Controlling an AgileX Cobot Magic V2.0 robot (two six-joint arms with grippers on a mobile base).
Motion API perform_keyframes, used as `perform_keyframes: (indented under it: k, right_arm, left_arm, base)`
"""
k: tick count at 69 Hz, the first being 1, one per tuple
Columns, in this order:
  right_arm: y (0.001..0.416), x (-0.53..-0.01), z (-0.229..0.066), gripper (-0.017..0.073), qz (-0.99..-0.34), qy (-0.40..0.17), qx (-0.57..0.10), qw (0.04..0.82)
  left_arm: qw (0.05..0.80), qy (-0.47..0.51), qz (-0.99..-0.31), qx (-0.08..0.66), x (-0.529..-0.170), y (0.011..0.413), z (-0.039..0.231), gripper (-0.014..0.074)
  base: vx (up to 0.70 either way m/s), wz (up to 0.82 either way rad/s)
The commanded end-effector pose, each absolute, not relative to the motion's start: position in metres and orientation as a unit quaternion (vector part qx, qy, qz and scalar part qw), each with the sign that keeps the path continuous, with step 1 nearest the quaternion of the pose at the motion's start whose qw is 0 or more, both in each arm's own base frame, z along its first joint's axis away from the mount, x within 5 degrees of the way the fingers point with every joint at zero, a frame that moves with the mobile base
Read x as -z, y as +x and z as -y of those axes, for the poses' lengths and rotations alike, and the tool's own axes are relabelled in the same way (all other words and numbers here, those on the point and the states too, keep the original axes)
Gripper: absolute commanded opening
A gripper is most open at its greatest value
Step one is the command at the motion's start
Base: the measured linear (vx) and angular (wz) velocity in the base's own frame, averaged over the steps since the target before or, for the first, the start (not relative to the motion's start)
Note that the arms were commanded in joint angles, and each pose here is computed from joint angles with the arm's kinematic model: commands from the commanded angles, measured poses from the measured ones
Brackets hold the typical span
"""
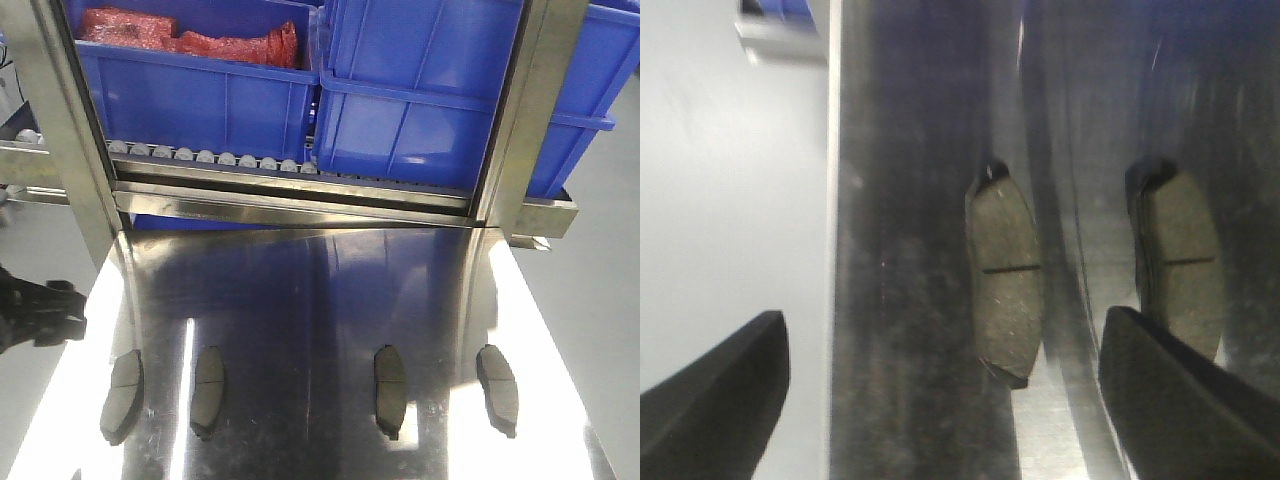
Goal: Move and align brake pads A on conveyor
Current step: 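Lower the left gripper onto the outermost brake pad nearest the left arm and close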
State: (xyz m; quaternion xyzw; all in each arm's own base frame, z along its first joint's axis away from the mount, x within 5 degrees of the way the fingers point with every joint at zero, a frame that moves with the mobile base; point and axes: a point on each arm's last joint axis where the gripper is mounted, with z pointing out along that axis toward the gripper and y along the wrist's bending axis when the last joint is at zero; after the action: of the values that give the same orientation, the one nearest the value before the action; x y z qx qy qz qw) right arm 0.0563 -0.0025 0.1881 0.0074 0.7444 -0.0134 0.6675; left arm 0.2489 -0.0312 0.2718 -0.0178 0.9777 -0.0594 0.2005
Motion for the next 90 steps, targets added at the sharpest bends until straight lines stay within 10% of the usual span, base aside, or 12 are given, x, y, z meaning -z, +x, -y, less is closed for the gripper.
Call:
perform_keyframes:
  k: [1, 35, 90]
  right_arm:
    - [0.056, -0.192, 0.002, -0.0007, -0.718, -0.001, 0.016, 0.696]
    - [0.056, -0.192, 0.002, -0.0007, -0.718, -0.001, 0.016, 0.696]
    - [0.056, -0.192, 0.002, -0.0007, -0.718, -0.001, 0.016, 0.696]
  left_arm:
    - [0.212, -0.021, -0.975, 0.064, -0.275, 0.262, 0.041, 0.0590]
    - [0.076, 0.012, -0.997, 0.031, -0.230, 0.311, 0.094, 0.0590]
    - [0.044, -0.035, -0.998, 0.022, -0.194, 0.323, 0.097, 0.0590]
  base:
    - [0.00, 0.00]
    - [0.00, 0.00]
    - [0.00, 0.00]
